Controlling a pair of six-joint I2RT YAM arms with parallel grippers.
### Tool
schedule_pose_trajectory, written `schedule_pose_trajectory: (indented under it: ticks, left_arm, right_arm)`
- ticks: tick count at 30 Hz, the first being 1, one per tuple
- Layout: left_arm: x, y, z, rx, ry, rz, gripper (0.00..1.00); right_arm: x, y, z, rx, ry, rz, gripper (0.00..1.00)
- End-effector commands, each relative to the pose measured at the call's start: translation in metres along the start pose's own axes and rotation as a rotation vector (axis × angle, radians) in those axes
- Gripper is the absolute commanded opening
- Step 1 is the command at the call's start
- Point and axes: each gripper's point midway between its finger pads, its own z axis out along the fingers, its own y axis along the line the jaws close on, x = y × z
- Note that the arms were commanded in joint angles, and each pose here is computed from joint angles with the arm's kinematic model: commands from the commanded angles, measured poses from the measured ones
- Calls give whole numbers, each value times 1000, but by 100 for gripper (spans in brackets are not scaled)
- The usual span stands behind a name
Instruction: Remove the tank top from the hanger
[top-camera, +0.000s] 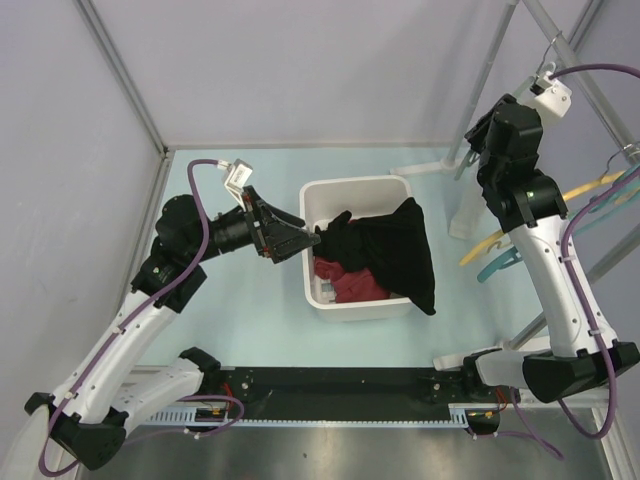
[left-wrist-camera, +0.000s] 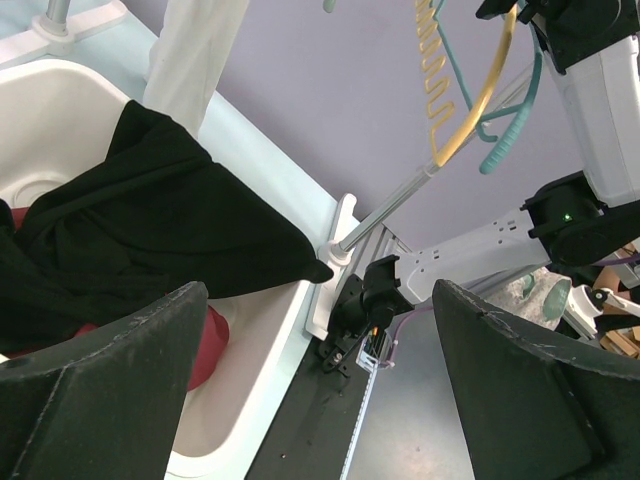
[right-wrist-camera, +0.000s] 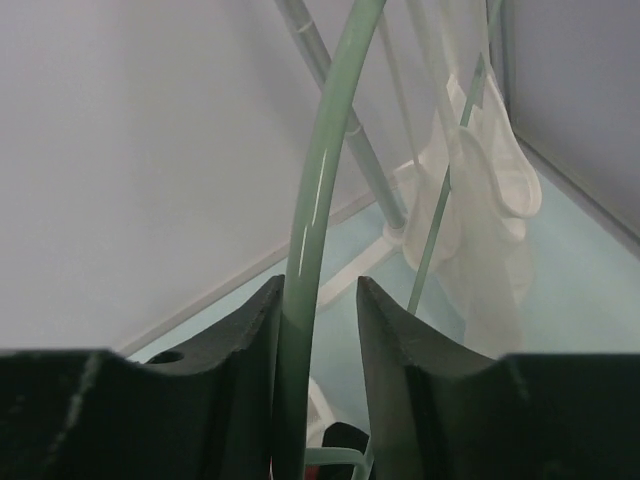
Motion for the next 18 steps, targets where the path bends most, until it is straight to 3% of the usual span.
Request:
schedule_pose_trajectory:
  ticks: [1,8,13,18]
  left_arm:
    - [-4,-3,-1,5,-12,6,99]
    - [-4,-6,-2,11,-12,-2,99]
    - [-3,-5,-2,9,-13,-10,99]
    - [-2,-6,-4,11,-15,-14,99]
  right_arm:
    - [-33,8,-10,-67,-86,191,32]
    - [-65,19,-27,-158,-158,277,20]
    - [-89,27,-47,-236,-202,323,1]
    - [-97,33,-55,-280,-209,292,0]
